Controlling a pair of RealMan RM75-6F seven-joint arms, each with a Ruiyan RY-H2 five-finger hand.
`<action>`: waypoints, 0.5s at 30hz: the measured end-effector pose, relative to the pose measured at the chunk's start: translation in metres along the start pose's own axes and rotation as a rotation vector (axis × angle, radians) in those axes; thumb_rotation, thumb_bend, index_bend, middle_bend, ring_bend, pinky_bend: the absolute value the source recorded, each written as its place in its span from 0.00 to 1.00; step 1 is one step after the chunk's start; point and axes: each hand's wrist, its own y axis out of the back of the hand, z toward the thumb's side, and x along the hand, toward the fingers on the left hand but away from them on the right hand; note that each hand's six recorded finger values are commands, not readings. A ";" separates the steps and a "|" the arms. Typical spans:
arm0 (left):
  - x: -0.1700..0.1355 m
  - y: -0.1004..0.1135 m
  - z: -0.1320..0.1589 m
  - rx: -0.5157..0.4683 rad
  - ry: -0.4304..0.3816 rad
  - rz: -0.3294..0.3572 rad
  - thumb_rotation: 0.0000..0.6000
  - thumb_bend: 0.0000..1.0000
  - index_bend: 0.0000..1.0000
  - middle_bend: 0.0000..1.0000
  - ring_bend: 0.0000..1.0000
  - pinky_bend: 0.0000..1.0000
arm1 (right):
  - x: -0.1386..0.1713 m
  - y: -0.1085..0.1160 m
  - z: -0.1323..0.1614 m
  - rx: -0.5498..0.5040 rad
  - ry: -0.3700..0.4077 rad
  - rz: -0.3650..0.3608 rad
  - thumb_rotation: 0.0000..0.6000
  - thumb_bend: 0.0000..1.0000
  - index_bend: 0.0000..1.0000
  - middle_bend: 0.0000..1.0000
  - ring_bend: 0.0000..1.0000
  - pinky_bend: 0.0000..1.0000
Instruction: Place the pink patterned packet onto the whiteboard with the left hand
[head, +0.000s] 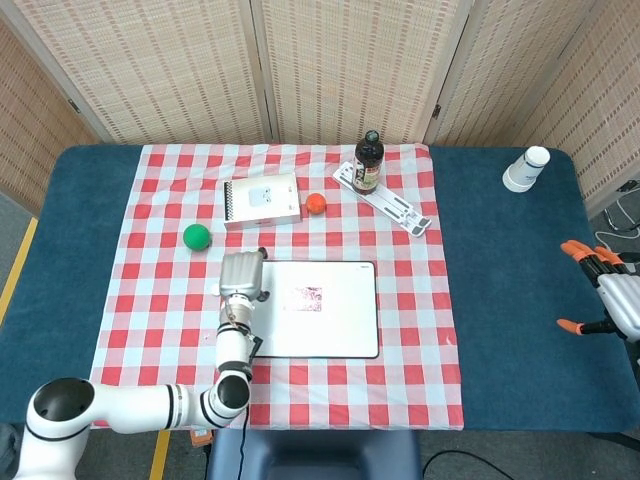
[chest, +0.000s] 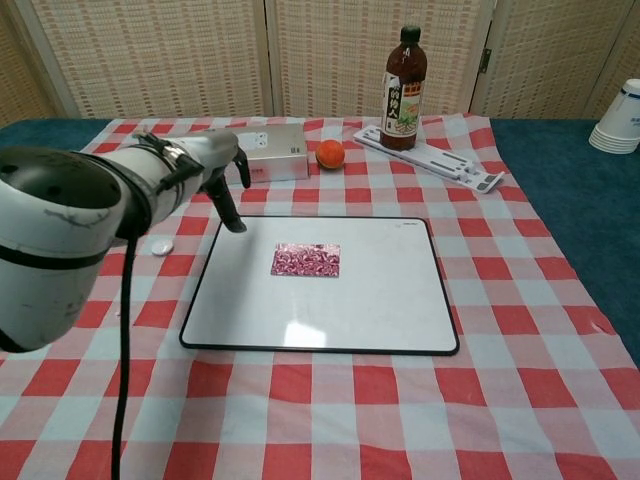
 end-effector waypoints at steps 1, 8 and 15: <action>0.001 0.004 -0.012 0.000 0.018 0.011 1.00 0.22 0.34 0.99 1.00 1.00 | 0.000 0.000 0.000 0.000 0.001 0.000 1.00 0.00 0.00 0.00 0.00 0.00; 0.002 -0.011 -0.061 0.030 0.055 0.003 1.00 0.24 0.38 1.00 1.00 1.00 | 0.000 -0.002 0.001 0.006 0.002 0.005 1.00 0.00 0.00 0.00 0.00 0.00; 0.004 -0.029 -0.074 0.028 0.061 -0.013 1.00 0.26 0.41 1.00 1.00 1.00 | 0.000 -0.002 0.001 0.007 0.000 0.006 1.00 0.00 0.00 0.00 0.00 0.00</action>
